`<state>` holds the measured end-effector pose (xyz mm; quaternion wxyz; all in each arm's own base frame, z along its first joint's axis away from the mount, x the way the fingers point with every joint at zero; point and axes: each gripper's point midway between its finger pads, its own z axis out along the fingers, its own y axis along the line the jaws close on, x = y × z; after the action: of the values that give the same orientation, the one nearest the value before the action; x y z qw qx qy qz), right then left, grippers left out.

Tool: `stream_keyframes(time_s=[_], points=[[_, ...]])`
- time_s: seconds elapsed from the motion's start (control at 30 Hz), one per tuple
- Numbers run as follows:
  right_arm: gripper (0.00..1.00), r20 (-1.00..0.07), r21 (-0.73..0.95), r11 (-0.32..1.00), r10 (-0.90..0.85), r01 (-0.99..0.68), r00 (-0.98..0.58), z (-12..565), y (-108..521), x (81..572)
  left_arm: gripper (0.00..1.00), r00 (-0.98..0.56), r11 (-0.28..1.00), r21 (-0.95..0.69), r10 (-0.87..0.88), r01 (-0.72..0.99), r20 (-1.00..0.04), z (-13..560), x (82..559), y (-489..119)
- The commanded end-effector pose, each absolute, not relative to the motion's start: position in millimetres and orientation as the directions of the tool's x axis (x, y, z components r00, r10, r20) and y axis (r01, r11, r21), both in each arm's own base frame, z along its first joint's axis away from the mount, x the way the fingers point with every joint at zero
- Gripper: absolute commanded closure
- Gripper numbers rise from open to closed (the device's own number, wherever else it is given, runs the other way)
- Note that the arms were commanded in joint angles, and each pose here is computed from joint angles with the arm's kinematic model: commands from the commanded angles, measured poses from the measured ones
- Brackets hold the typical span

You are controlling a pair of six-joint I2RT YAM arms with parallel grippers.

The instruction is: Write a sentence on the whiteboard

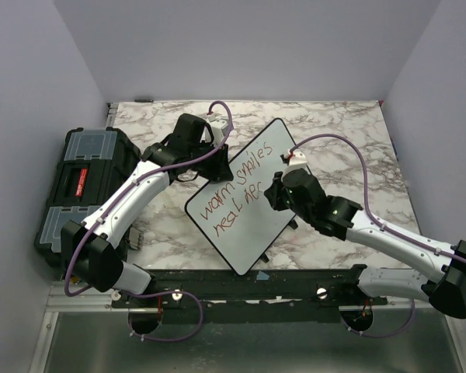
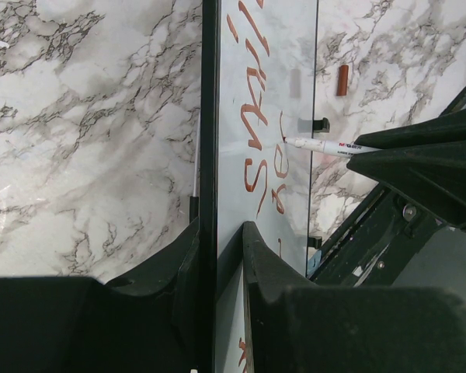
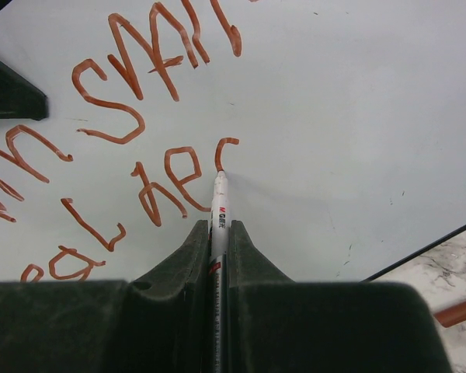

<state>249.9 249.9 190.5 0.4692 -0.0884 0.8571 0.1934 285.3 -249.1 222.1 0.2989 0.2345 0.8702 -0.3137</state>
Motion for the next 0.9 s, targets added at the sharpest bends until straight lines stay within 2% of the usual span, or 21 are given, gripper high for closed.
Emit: stream_keyframes(time_s=[0.0, 0.87], points=[[0.99, -0.806, 0.186, 0.941, -0.018, -0.284, -0.591, 166, 238, 248, 1.00, -0.658, 0.714, -0.315, 0.265, 0.626, -0.705, 220, 293, -240], [0.99, -0.851, 0.163, 0.951, 0.001, -0.263, -0.524, 203, 251, 274, 1.00, -0.659, 0.713, -0.316, 0.266, 0.626, -0.704, 219, 292, -240]])
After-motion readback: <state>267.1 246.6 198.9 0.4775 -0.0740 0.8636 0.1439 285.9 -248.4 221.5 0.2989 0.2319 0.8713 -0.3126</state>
